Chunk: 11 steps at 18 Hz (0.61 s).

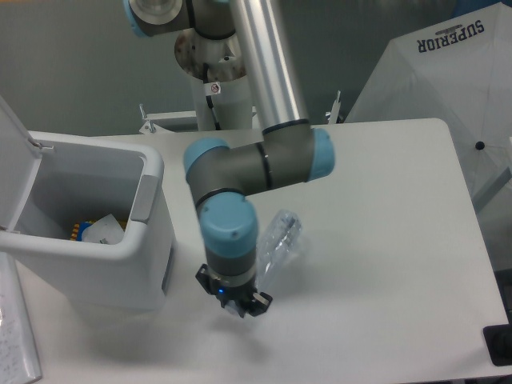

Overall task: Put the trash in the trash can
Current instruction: 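Rotate the gripper and align it along the bottle's body, then close the gripper on the bottle and lift it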

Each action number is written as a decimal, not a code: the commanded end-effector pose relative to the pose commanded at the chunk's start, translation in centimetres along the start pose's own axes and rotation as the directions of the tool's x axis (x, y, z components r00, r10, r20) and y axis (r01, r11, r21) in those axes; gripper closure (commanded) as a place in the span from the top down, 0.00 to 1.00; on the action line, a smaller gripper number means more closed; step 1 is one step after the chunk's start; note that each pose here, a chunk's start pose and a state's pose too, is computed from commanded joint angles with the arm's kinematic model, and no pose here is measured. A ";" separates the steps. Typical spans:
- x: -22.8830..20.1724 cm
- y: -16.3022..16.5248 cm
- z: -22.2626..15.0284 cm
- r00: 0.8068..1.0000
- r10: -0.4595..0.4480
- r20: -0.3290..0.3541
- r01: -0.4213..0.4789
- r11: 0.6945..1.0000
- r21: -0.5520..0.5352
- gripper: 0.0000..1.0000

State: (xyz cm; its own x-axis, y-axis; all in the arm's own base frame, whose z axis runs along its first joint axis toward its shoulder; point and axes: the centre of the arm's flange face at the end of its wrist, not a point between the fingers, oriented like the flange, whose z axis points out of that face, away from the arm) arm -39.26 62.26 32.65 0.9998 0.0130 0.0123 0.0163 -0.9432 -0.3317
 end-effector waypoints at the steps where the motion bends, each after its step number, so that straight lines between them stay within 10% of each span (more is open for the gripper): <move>1: -0.7 -0.4 -1.8 1.000 -0.008 -0.017 0.009 0.998 0.059 0.00; 11: -3.7 -1.4 -19.2 0.976 0.010 -0.217 0.115 0.823 0.557 0.00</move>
State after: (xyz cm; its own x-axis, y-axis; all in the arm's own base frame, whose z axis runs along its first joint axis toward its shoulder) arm -43.12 57.18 51.20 0.9745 -0.0690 0.2135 0.1328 -0.5897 -0.7966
